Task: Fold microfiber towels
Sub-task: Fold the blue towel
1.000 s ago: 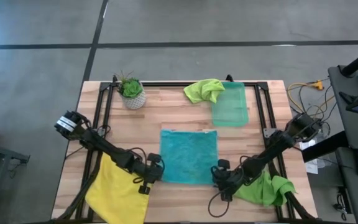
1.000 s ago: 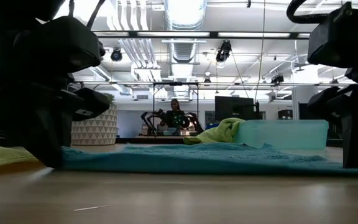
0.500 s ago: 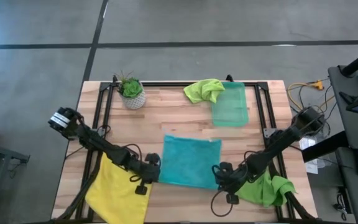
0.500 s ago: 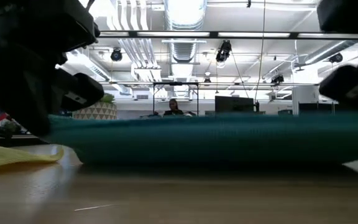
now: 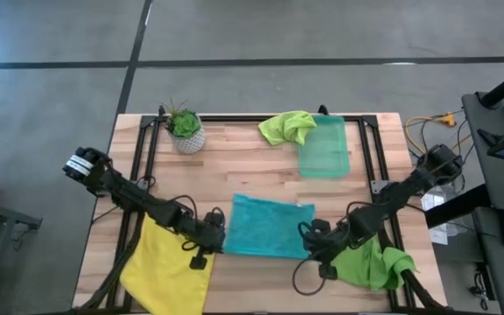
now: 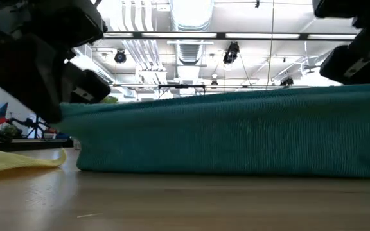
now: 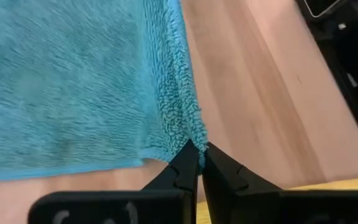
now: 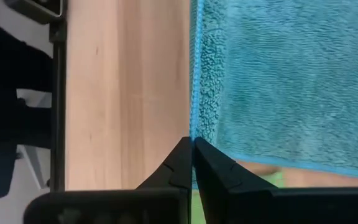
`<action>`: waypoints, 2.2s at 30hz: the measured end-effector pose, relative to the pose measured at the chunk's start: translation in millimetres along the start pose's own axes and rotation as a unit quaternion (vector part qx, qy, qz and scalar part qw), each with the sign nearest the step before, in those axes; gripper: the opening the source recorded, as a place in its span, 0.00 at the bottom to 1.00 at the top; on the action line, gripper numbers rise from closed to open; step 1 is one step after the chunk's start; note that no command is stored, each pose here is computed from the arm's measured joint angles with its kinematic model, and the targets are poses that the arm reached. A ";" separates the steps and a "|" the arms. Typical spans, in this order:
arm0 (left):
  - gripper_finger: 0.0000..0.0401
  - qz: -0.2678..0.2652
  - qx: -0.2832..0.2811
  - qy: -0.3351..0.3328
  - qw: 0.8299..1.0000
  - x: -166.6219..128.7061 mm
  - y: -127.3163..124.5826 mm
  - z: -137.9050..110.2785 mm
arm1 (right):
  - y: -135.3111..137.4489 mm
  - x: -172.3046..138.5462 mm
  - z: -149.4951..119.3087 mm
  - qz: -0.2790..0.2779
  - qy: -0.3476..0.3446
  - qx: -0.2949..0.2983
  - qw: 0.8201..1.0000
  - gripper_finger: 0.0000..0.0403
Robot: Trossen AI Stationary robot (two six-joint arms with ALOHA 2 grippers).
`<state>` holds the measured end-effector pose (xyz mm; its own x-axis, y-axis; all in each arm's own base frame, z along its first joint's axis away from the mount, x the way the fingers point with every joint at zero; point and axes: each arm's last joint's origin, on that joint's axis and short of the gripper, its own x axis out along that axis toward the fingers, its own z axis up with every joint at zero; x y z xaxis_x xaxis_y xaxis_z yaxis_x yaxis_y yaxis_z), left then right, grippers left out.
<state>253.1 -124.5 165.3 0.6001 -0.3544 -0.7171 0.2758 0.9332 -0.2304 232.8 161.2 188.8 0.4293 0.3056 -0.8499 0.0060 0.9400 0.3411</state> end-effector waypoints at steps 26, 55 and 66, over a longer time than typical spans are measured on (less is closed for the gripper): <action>0.00 0.150 -0.060 -0.052 0.985 -21.9 70.0 10.7 | -75.0 -11.4 10.7 -0.084 0.004 0.038 0.996 0.02; 0.00 0.197 -0.085 -0.061 0.975 -21.9 107.9 8.1 | -127.3 -12.3 5.7 -0.175 0.018 0.108 0.979 0.02; 0.03 0.230 -0.134 -0.045 0.963 -14.9 118.6 -0.1 | -146.4 -19.9 9.2 -0.206 0.005 0.164 0.965 0.09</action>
<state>276.8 -8.5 148.5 0.6789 0.1081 -0.7262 -0.2316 0.9701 -0.0721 231.6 16.1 159.5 0.3206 -0.0803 -0.9438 0.4611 0.8836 0.0814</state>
